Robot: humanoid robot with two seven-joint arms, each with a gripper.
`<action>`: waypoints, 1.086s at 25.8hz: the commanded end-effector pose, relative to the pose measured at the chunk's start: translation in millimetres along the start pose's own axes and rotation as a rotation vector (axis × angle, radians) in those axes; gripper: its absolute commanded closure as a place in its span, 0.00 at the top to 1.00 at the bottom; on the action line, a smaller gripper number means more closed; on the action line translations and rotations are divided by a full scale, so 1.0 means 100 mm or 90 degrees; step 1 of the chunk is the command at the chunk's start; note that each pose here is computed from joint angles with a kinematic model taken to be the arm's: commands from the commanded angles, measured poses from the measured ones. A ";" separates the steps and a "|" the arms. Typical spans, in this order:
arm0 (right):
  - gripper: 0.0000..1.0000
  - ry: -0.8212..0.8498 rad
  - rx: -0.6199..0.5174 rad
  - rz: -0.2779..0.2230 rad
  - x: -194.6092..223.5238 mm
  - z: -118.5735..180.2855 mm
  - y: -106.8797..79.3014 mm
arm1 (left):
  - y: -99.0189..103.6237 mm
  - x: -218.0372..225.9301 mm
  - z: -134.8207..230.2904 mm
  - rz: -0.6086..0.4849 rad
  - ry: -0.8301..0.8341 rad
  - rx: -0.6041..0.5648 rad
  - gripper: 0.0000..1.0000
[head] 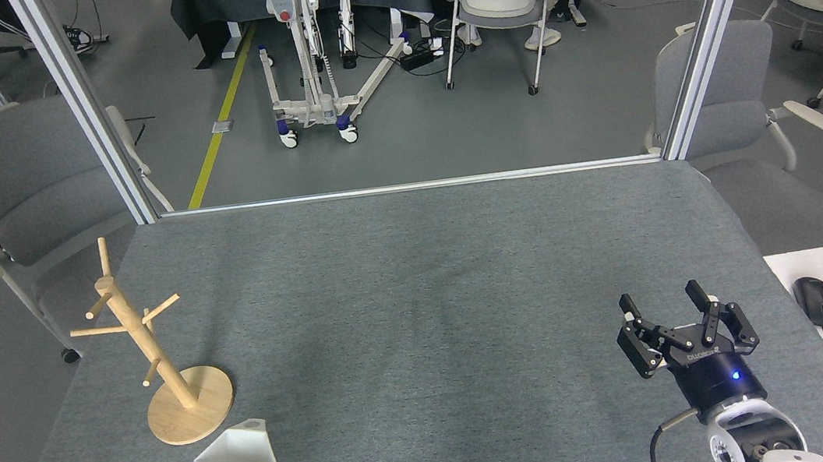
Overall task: Hang cup on storage rack
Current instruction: 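Open the right gripper and move the cup with the left gripper toward the rack, then raise the cup with the left gripper and hook it onto a rack peg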
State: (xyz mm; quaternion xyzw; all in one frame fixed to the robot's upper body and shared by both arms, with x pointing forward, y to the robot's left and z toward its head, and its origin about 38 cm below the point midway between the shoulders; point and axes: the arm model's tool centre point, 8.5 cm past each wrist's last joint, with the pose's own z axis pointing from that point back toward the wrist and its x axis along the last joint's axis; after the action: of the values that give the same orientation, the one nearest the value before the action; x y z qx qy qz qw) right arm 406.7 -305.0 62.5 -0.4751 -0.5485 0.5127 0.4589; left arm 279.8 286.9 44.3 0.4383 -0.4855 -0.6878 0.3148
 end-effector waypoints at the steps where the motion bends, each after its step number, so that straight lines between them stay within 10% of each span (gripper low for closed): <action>1: 0.99 -0.007 0.008 -0.008 0.17 0.26 0.09 | -0.19 -0.55 0.29 0.000 0.115 -0.033 0.00; 6: 0.99 -0.011 0.015 -0.006 0.35 0.54 -0.06 | -0.35 -1.16 0.40 0.017 0.225 -0.053 0.00; 14: 0.99 -0.003 0.037 -0.026 0.43 0.49 -0.01 | -0.06 -1.85 0.19 0.011 0.308 -0.026 0.00; 28: 0.99 -0.006 0.024 -0.047 0.44 0.41 -0.05 | 0.21 -2.01 -0.03 -0.008 0.296 -0.030 0.00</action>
State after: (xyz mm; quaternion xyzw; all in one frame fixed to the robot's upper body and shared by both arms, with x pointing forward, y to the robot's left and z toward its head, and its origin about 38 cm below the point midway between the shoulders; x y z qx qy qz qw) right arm 356.1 -267.1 61.7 -0.4419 -0.5509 0.5146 0.4862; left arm 360.5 456.5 121.6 0.5857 -0.3834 -0.5735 0.4255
